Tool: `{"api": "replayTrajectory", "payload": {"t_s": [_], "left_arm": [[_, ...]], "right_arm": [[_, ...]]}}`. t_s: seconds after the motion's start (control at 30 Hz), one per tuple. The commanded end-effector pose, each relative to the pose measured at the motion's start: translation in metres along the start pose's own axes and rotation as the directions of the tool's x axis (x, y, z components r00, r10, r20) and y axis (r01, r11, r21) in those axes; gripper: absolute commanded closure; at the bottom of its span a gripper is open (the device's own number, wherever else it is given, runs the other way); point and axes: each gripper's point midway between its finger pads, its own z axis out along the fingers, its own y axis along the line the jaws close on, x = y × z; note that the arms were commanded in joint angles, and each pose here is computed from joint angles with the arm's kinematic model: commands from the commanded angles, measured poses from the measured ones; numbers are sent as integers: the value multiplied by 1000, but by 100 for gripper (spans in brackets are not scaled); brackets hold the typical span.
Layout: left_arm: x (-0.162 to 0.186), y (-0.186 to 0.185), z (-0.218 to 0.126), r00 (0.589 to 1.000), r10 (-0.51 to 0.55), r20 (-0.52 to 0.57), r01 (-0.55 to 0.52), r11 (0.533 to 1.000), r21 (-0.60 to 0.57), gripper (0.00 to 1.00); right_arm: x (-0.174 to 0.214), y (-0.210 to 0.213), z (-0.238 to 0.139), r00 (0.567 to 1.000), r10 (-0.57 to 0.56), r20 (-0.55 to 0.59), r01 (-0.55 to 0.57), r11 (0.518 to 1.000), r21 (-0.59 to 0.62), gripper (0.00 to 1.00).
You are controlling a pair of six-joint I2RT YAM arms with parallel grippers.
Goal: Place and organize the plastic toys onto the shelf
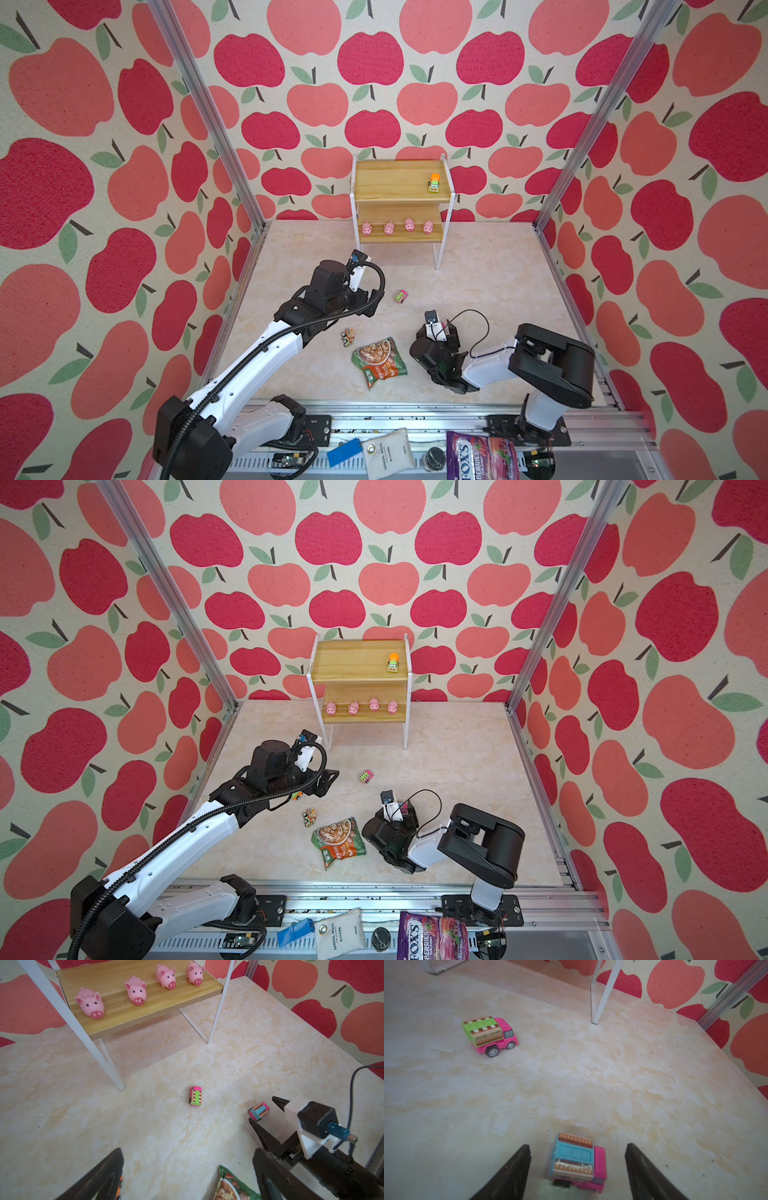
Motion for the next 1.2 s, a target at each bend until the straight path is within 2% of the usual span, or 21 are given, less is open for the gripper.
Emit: {"api": "replayTrajectory", "payload": {"t_s": [0.0,0.13,0.27,0.4,0.5,0.6,0.87,1.03,1.17], "left_arm": [[-2,5,-1,1000,11,16,-10,1000,-22,1],[-3,8,-3,1000,9,21,-8,999,-31,1],[-4,9,-4,1000,8,24,-7,999,-32,1],[-2,6,0,1000,0,12,0,1000,-7,1],[1,-1,4,1000,-1,-3,1,999,38,1],[2,-8,5,1000,-3,-6,4,996,86,1],[9,-21,10,1000,-4,-29,8,987,162,1],[10,-19,13,999,-6,-36,12,987,162,1],[8,-17,13,999,-14,-33,20,987,162,1]], "right_arm": [[-33,-11,-9,1000,27,-3,-27,996,-85,16],[-53,-33,-20,998,41,-51,-50,979,-199,12],[-69,-50,-33,995,-9,-95,-23,942,-333,11],[-78,-55,-47,984,-140,-112,76,891,-448,12],[-70,-43,-53,944,-312,-109,201,804,-559,12],[-57,-41,-44,878,-464,-117,315,745,-588,13],[-44,-37,-17,778,-625,-58,452,621,-641,14],[-41,-27,-16,794,-608,-9,431,573,-697,16],[-33,-16,-15,785,-619,16,430,526,-734,18]]}}
